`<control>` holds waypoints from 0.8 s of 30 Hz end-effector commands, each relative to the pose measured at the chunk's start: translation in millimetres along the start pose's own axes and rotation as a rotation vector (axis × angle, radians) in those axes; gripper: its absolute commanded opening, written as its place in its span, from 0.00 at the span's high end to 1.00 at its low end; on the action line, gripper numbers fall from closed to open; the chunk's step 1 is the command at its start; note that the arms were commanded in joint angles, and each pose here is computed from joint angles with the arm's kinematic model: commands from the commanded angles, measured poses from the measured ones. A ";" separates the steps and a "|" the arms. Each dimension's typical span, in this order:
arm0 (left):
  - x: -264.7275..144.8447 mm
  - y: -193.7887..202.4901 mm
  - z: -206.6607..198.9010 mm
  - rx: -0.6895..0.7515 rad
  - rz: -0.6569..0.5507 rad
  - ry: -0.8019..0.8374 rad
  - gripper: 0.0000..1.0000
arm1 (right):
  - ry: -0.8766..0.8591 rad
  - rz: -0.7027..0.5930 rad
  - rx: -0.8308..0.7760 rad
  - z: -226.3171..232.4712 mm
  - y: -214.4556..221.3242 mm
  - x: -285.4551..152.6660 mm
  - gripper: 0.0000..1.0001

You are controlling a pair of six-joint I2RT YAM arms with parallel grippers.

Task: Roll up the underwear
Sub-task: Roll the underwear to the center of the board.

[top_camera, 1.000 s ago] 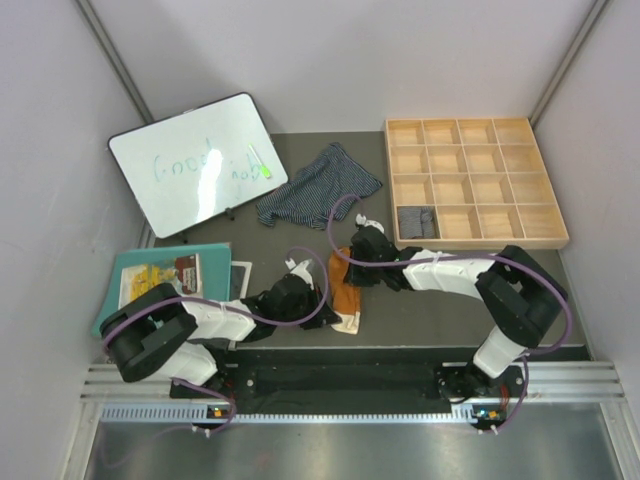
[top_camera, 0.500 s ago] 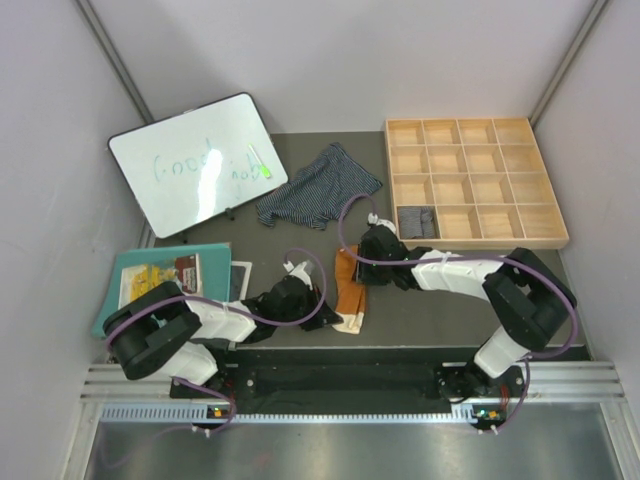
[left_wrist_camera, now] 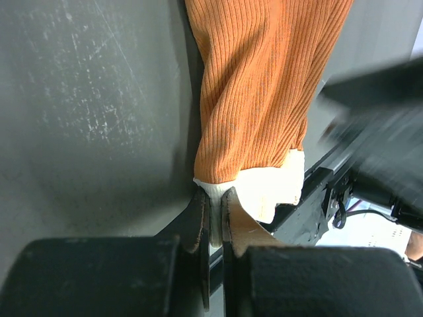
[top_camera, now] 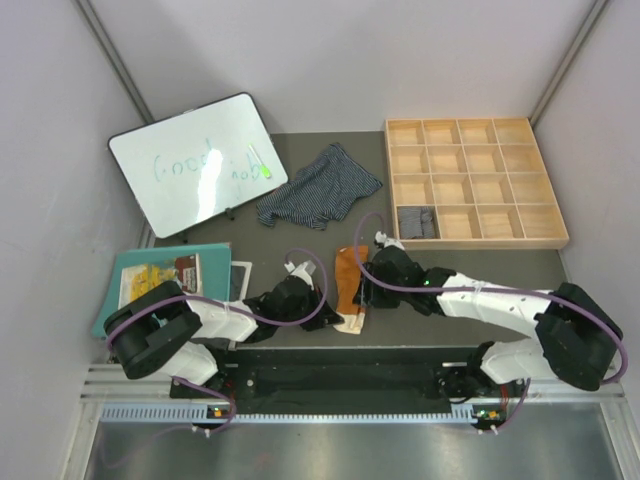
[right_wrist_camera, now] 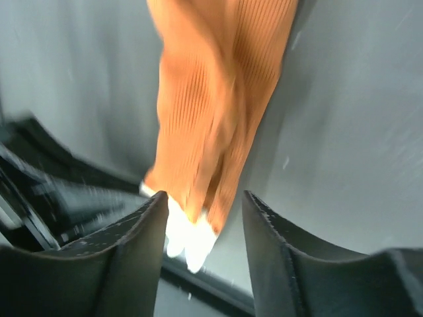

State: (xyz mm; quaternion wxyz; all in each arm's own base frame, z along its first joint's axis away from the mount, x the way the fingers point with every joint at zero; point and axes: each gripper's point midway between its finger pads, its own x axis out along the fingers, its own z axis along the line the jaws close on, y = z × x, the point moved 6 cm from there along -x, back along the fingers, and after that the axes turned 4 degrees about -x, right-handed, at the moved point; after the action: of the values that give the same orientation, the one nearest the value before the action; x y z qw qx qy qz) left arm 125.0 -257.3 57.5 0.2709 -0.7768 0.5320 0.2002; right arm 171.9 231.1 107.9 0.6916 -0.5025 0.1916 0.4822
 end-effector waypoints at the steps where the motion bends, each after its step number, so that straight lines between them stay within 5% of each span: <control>1: -3.5 18.6 33.2 0.004 0.075 -0.168 1.00 | -0.061 0.026 0.053 17.2 18.4 -6.9 0.53; 18: -2.9 19.5 27.9 0.015 0.075 -0.161 1.00 | -0.009 0.138 0.041 16.9 46.9 12.5 0.79; 24: -3.1 19.3 21.0 0.018 0.080 -0.128 0.99 | 0.005 0.179 0.046 14.1 57.0 21.1 1.00</control>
State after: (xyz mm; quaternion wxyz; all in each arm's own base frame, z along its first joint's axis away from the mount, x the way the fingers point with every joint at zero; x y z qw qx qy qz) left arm 124.3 -260.0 58.5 0.2773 -0.7757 0.5295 0.2026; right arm 136.0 246.1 74.7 0.6671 -0.4740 0.2434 0.5206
